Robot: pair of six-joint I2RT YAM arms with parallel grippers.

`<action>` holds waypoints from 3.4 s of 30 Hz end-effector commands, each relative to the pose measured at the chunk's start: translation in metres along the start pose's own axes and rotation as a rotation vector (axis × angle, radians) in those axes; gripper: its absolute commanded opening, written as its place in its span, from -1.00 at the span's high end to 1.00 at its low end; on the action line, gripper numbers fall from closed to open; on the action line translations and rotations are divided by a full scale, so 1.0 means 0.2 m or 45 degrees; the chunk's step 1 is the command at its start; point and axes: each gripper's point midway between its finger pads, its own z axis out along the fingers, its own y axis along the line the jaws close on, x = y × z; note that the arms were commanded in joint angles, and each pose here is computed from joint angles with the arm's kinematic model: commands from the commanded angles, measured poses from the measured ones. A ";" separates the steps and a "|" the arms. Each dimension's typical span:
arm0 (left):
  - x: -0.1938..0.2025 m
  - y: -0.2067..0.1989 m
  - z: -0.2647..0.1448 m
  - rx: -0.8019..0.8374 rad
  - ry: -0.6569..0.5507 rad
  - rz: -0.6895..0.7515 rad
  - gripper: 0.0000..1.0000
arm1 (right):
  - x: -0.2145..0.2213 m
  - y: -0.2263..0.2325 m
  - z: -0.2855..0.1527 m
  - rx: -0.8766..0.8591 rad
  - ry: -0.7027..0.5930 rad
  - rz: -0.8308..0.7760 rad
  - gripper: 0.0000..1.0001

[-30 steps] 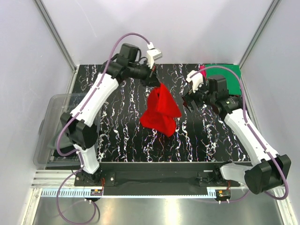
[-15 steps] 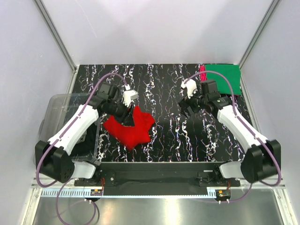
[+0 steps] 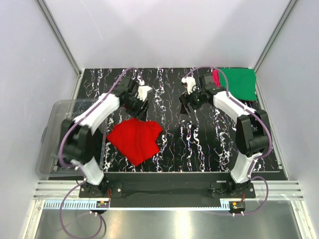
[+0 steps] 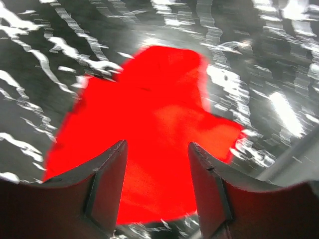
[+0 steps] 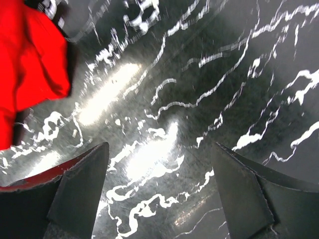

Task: Fold and stack the t-shirts
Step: Move the tshirt to the center of the board, then flatten the tshirt out

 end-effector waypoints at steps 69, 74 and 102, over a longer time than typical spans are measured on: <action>-0.40 -0.62 -0.56 0.466 -0.309 0.521 1.00 | -0.32 -0.45 -0.45 0.438 -0.259 0.070 -0.87; 0.11 -0.41 -0.34 0.292 0.083 0.419 -0.05 | -0.28 -0.41 -0.36 0.331 -0.239 0.056 -0.85; 0.46 -0.39 -0.08 0.425 0.264 0.160 -0.13 | -0.02 0.22 0.33 -0.311 0.018 -0.473 -0.54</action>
